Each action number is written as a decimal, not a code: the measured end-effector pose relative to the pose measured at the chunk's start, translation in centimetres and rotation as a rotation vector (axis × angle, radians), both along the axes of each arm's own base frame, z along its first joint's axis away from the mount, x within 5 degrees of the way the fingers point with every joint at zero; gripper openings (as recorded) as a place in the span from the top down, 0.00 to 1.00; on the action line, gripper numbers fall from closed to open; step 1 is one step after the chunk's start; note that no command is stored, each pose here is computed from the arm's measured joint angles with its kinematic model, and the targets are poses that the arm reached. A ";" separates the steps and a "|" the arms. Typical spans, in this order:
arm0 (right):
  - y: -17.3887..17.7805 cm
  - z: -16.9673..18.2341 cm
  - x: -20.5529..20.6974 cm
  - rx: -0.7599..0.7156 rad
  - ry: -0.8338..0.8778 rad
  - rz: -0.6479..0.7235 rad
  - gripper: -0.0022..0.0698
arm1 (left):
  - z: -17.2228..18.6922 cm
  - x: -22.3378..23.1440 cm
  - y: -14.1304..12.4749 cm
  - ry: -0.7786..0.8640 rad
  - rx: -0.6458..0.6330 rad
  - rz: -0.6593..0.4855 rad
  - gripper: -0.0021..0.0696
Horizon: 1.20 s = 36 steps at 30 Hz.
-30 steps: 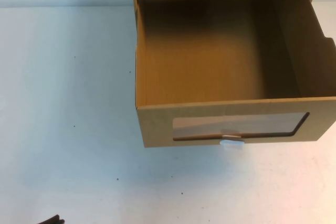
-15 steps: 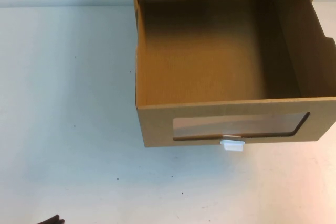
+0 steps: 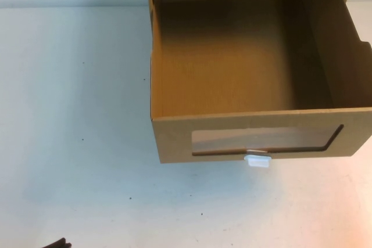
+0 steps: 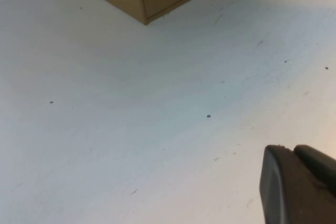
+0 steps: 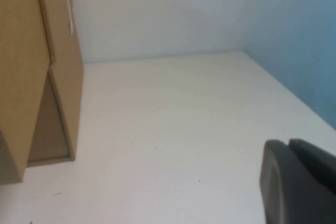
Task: Open the shoe box
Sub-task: 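Pull the top drawer of the cardboard box fully open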
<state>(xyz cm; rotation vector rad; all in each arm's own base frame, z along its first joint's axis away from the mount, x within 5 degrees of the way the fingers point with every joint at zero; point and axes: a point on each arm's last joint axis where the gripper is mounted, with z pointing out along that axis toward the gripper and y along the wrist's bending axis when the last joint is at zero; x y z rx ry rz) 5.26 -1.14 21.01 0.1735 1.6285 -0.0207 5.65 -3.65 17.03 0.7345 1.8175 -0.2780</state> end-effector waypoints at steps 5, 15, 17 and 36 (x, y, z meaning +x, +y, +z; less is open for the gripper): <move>0.0 -0.4 0.0 0.030 0.027 0.010 0.99 | 0.0 0.0 0.0 0.000 0.000 0.000 0.98; 0.4 -0.7 0.0 0.063 0.056 0.045 0.99 | 0.0 0.0 0.0 -0.001 0.001 -0.001 0.98; 0.7 -1.1 0.0 -0.003 0.106 0.087 0.99 | 0.0 0.0 0.0 -0.001 0.001 -0.001 0.98; 1.6 -3.5 0.0 -0.137 0.209 0.200 0.99 | 0.6 0.2 2.7 -0.100 -0.049 0.388 0.98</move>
